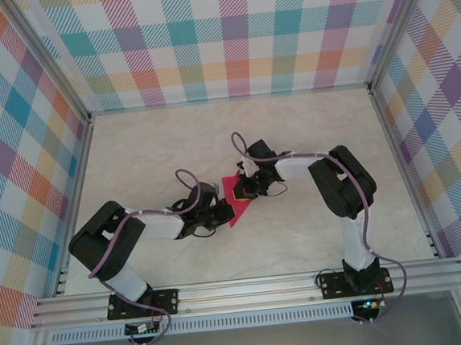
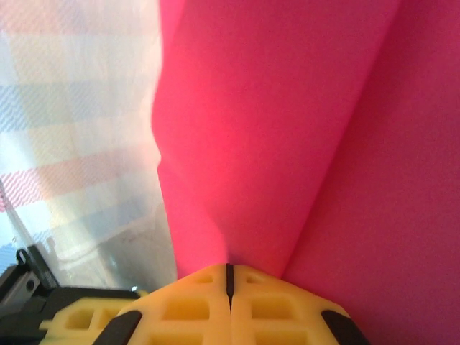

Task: Fold a paper plane with a square sheet of paper (pick it up from the middle)
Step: Fourth fold the wing at the center of the table.

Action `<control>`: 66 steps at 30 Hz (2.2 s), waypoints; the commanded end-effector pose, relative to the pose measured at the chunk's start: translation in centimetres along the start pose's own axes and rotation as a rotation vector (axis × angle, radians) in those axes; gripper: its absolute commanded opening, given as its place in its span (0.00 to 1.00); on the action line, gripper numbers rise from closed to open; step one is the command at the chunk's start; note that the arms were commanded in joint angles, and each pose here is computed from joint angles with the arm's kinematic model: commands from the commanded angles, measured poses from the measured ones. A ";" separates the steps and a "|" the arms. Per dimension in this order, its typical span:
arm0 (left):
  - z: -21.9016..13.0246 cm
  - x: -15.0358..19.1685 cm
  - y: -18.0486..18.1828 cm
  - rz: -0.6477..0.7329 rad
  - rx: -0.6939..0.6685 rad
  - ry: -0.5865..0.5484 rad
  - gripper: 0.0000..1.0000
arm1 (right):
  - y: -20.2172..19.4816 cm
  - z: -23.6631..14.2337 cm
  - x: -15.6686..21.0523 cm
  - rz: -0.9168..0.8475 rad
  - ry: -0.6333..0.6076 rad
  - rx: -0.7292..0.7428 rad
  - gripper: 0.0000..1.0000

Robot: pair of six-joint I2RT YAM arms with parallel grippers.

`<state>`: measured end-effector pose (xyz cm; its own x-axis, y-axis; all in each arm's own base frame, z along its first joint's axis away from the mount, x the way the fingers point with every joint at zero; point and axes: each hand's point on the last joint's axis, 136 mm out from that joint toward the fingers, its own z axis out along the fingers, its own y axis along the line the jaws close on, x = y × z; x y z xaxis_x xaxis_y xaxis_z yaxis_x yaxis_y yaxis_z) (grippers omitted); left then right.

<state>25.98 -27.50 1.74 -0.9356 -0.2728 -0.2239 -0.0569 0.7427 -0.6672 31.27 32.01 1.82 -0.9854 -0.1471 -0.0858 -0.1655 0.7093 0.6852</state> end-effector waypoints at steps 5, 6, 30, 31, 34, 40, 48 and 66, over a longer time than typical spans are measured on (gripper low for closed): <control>0.1 4.2 6.6 -0.027 -0.228 0.135 0.00 | -2.2 -0.5 -4.7 -0.034 -0.102 0.083 0.05; 0.1 4.2 6.6 -0.027 -0.226 0.136 0.00 | -2.4 -0.5 -5.0 -0.034 -0.106 0.088 0.05; -0.3 3.8 4.6 0.006 -0.194 0.125 0.00 | -4.9 -5.5 -13.0 0.022 -0.272 0.126 0.08; -0.5 3.4 3.9 0.011 -0.176 0.115 0.00 | -4.1 -6.3 -13.0 0.009 -0.286 0.119 0.09; -1.3 2.2 1.8 0.025 -0.123 0.074 0.02 | -2.6 -8.4 -12.0 -0.012 -0.312 0.109 0.10; -4.2 -0.8 -2.1 0.050 -0.031 -0.071 0.20 | -0.1 -10.0 -7.6 0.004 -0.316 0.013 0.15; -6.2 -2.7 -2.6 0.032 -0.005 -0.206 0.19 | 2.8 -7.2 -1.5 -0.071 -0.205 -0.010 0.19; -3.7 -1.0 -2.0 0.000 0.038 -0.112 0.04 | 4.2 0.7 1.8 -0.084 -0.021 -0.033 0.14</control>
<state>26.41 -25.93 6.62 -0.8746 -0.3557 -0.3294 -0.0448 0.7358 -0.6757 28.10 33.91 3.05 -0.9722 -0.1906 -0.1362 -0.2320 0.7026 0.6727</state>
